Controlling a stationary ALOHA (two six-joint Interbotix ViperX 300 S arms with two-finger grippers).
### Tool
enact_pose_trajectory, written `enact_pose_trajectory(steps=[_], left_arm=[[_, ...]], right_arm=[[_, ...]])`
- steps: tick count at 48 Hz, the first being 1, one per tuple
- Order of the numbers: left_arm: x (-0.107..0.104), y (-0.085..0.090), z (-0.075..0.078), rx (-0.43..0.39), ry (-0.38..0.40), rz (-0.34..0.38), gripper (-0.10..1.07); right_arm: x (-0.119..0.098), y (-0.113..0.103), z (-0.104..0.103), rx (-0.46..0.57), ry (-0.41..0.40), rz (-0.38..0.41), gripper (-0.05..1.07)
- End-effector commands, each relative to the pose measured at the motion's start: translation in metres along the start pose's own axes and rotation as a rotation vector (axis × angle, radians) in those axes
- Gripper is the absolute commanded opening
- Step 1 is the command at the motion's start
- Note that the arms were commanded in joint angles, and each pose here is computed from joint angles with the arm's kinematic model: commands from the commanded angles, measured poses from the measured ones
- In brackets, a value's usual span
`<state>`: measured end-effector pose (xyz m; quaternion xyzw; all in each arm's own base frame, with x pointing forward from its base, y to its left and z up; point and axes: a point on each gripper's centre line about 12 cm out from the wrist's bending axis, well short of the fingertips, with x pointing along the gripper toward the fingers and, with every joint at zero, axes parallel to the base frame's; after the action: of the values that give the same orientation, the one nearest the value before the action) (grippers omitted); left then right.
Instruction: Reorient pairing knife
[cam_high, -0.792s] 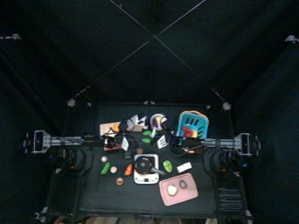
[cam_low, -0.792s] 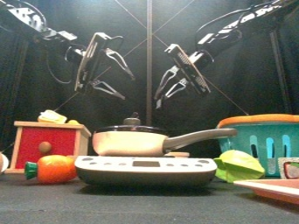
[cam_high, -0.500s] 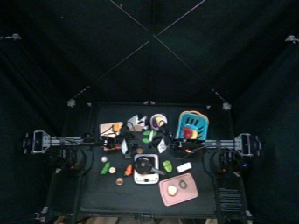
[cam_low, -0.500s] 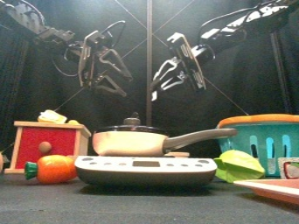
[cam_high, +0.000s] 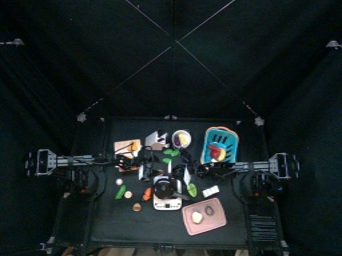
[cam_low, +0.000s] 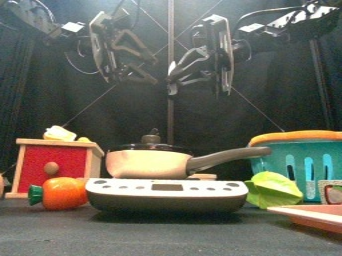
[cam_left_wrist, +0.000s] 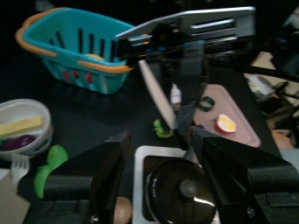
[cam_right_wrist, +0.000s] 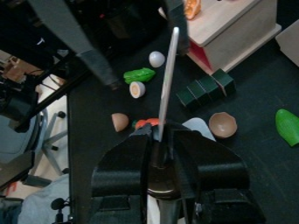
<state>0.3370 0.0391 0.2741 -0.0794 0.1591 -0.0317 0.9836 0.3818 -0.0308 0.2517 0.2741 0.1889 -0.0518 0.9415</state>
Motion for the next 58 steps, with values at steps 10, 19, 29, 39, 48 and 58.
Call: enact_pose_trajectory(steps=[10, 19, 29, 39, 48, 58], left_arm=[[0.002, 0.008, 0.024, -0.055, -0.102, -0.044, 0.91], [0.009, 0.021, 0.022, -0.102, -0.15, -0.048, 0.91], [0.017, 0.033, 0.019, -0.144, -0.244, -0.076, 0.91], [0.024, 0.036, 0.008, -0.187, -0.317, -0.109, 0.9], [0.028, 0.038, 0.001, -0.206, -0.318, -0.108, 0.87], [0.03, 0.038, -0.002, -0.208, -0.313, -0.11, 0.64]], right_arm=[[-0.003, 0.005, 0.01, -0.011, -0.026, 0.018, 0.55], [-0.002, 0.004, 0.011, -0.01, -0.03, 0.017, 0.55], [-0.002, 0.006, 0.01, -0.011, -0.026, 0.02, 0.55], [-0.002, 0.006, 0.01, -0.01, -0.026, 0.02, 0.55], [-0.002, 0.006, 0.01, -0.01, -0.026, 0.02, 0.55], [-0.002, 0.005, 0.012, -0.008, -0.03, 0.018, 0.55]])
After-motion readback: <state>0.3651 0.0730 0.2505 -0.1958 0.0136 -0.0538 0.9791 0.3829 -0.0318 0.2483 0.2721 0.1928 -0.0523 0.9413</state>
